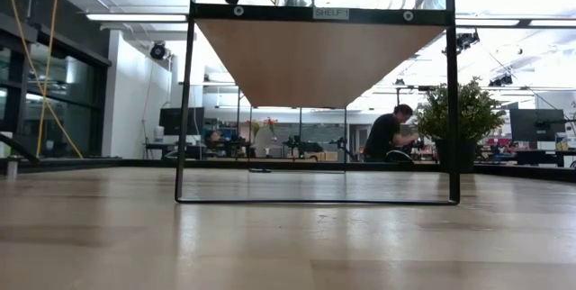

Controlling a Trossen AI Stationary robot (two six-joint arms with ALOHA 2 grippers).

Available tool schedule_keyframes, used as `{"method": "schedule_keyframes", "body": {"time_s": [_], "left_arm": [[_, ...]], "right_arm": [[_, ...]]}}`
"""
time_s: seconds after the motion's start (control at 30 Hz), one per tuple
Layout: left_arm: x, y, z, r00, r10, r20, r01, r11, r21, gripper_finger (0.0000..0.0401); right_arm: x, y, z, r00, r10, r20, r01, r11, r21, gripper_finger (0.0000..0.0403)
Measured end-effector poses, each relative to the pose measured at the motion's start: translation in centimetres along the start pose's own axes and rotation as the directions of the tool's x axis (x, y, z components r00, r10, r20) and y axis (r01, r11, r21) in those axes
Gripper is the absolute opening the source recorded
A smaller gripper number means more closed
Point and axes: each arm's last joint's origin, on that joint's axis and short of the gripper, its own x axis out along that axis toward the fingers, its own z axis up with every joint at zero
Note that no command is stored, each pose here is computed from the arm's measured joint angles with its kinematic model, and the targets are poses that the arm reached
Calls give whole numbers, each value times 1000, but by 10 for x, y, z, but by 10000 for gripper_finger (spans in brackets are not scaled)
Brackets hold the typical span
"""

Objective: Pick and place flowers into a vace then onto a shelf
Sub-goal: Put the transparent vase with the flowers on the shelf

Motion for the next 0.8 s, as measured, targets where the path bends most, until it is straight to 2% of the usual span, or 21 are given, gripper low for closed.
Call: {"method": "schedule_keyframes", "body": {"time_s": [0.23,0.4,0.5,0.8], "left_arm": [[0,0,0,1000,0,1,0,1000,-5,207],[0,0,0,1000,8,1,-8,1000,-6,269],[0,1,0,1000,15,3,-15,1000,-6,294],[0,0,0,1000,22,5,-22,1000,-6,308]], "right_arm": [[0,0,0,1000,0,0,0,1000,-1,381],[0,0,0,1000,0,0,0,1000,-1,381],[0,0,0,1000,0,0,0,1000,-1,381],[0,0,0,1000,0,0,0,1000,15,381]]}}
